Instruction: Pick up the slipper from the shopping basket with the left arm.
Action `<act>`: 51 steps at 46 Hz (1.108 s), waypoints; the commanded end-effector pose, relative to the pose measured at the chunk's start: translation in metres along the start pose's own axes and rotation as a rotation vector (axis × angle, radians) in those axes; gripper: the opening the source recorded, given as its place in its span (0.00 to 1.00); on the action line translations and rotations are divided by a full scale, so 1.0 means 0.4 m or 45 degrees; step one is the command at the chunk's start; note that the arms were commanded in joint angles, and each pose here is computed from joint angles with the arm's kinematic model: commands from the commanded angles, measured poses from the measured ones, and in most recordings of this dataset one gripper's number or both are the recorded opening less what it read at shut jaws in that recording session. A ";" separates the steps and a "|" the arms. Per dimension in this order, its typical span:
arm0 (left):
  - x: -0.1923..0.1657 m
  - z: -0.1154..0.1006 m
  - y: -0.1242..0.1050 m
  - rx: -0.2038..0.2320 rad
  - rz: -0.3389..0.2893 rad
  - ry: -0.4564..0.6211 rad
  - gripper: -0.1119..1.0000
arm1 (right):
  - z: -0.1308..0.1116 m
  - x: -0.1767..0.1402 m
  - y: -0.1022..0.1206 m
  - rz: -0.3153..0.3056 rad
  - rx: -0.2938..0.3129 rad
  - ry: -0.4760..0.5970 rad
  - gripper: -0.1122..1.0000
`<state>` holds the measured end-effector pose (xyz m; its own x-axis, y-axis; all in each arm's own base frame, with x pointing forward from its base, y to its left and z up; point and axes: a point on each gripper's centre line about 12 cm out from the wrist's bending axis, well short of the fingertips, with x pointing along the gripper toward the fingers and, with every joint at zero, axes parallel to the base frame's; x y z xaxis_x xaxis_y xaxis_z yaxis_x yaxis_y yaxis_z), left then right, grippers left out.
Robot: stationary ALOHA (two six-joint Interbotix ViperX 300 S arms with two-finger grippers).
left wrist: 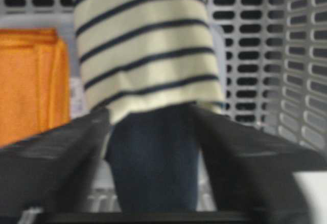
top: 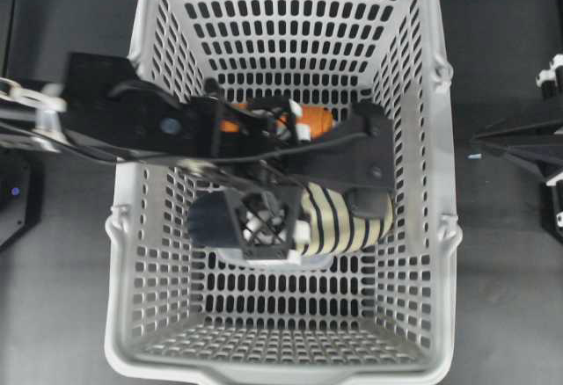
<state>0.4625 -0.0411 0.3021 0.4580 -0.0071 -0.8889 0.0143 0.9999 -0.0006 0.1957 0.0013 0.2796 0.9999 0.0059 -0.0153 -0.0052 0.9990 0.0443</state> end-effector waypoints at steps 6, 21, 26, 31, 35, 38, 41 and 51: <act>0.043 0.025 -0.008 -0.004 0.002 0.013 0.92 | 0.008 0.000 0.000 0.000 0.008 -0.016 0.10; 0.176 -0.025 -0.013 -0.008 0.014 0.171 0.92 | -0.002 -0.001 0.000 -0.001 0.008 -0.004 0.10; 0.193 -0.041 -0.009 -0.012 0.016 0.186 0.91 | -0.004 -0.001 0.000 -0.001 0.008 0.000 0.10; 0.200 -0.051 -0.007 -0.003 0.015 0.177 0.87 | -0.010 -0.002 -0.001 -0.002 0.008 0.008 0.10; 0.196 -0.051 -0.007 0.007 0.014 0.175 0.72 | -0.011 -0.002 -0.001 -0.002 0.008 0.008 0.10; 0.187 -0.042 -0.009 0.012 0.012 0.157 0.56 | -0.011 -0.002 -0.001 -0.002 0.008 0.008 0.10; 0.164 -0.024 -0.011 0.022 0.007 0.120 0.37 | -0.012 -0.003 -0.001 -0.002 0.008 0.010 0.10; 0.053 0.054 -0.026 0.118 -0.008 -0.028 0.14 | -0.014 -0.003 0.000 0.000 0.008 0.012 0.10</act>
<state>0.4905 -0.0469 0.2448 0.3832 -0.0027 -0.9237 0.0758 0.9967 0.0285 0.1934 0.0012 0.2726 0.9996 0.0056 -0.0292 -0.0043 0.9989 0.0457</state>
